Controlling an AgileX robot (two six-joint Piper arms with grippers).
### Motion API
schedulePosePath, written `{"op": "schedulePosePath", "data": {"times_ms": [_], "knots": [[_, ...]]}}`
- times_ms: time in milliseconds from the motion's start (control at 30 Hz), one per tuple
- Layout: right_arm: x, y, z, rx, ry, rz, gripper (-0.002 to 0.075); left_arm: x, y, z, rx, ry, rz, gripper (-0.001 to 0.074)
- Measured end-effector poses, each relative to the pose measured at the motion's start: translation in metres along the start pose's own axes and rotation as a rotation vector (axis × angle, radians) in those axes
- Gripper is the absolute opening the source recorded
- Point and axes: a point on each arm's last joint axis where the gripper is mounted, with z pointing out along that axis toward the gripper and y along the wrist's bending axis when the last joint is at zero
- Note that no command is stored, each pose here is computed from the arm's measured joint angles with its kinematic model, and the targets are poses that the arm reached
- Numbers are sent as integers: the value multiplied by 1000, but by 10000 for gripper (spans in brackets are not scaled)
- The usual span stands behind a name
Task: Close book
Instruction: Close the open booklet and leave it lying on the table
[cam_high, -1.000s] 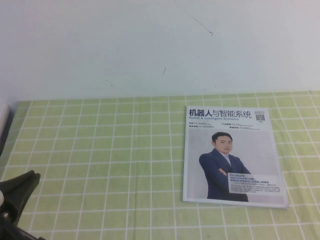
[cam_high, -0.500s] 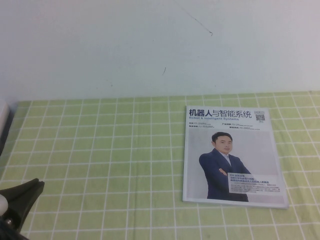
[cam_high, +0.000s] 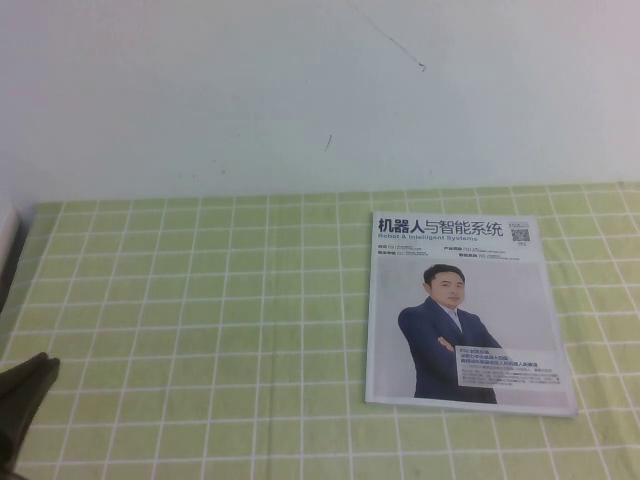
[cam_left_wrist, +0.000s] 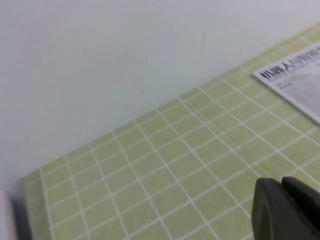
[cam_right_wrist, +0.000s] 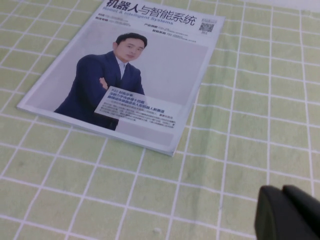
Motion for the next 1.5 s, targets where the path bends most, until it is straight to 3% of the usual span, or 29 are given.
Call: {"op": "schedulePosePath", "data": {"times_ms": [433, 533, 933, 1000, 1167, 1500], "knots": [[0, 1, 0, -9, 0, 10, -3, 64, -2, -39, -296, -146, -15, -4], [0, 1, 0, -10, 0, 11, -3, 79, -4, -35, -299, -115, -22, -4], [0, 1, 0, -13, 2, 14, -3, 84, -8, -34, -268, -53, 16, -4], [0, 1, 0, -13, 4, 14, -3, 87, -6, -34, -280, -32, -25, -4], [0, 1, 0, -13, 4, 14, -3, 99, -5, -36, -311, 62, -336, -4], [1, 1, 0, -13, 4, 14, -3, 100, -5, -36, -315, 77, -395, -4]]}}
